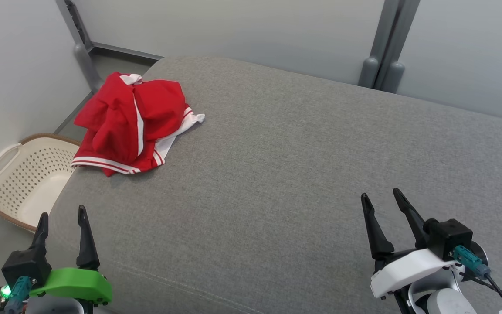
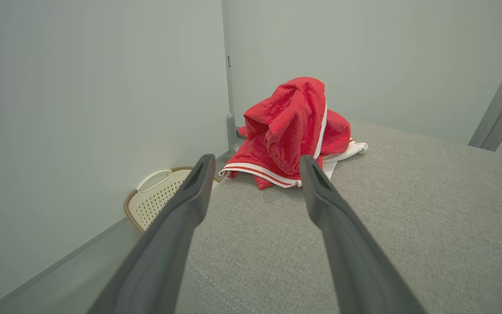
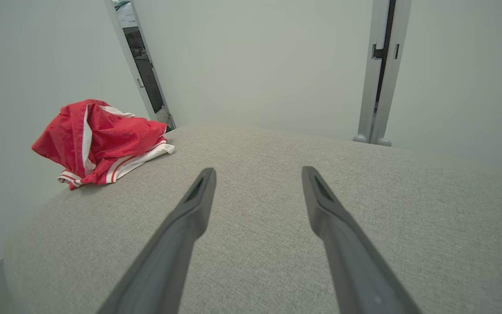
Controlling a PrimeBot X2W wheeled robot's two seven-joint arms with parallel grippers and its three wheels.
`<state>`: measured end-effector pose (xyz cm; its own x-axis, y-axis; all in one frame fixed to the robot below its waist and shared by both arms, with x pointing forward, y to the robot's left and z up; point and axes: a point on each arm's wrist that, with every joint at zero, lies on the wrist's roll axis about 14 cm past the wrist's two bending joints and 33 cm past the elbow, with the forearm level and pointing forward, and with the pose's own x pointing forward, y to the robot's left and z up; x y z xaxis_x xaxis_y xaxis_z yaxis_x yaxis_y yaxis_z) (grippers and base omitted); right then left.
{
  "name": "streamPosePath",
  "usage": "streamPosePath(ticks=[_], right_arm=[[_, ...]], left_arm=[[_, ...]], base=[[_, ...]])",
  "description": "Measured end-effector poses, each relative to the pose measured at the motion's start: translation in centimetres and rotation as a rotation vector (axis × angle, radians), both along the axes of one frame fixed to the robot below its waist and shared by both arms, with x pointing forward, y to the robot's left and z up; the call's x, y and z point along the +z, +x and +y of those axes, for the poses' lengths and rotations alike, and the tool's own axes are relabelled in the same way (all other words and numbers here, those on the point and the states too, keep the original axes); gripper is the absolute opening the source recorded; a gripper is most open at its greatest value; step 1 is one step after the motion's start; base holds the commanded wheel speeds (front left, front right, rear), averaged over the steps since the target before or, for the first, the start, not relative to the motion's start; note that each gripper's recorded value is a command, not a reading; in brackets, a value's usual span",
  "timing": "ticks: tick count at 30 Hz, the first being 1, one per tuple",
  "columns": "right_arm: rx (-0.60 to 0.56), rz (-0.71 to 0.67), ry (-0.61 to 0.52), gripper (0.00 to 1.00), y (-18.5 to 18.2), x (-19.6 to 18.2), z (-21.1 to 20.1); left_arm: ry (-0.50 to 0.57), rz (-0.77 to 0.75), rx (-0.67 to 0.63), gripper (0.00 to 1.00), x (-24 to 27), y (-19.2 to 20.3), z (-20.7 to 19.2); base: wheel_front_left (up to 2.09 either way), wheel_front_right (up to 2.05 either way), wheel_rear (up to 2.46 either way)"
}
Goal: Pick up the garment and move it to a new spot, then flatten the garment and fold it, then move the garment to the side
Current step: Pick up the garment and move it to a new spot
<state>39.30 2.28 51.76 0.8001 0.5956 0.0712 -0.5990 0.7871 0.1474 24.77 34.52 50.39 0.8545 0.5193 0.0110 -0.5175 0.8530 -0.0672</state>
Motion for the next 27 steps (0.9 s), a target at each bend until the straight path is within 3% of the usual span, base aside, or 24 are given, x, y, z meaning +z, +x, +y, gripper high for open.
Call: streamPosePath(ticks=[16, 27], right_arm=[[0.044, 0.020, -0.003, 1.00, 0.1, -0.7, 1.5], [-0.046, 0.010, -0.044, 1.00, 3.4, -1.0, -2.0]], left_arm=[[-0.013, 0.009, 0.057, 1.00, -0.5, -1.0, 1.1], [0.118, -0.144, -0.008, 1.00, 7.6, 7.7, 4.4]], base=[[0.00, 0.00, 0.00], [0.00, 0.00, 0.00]])
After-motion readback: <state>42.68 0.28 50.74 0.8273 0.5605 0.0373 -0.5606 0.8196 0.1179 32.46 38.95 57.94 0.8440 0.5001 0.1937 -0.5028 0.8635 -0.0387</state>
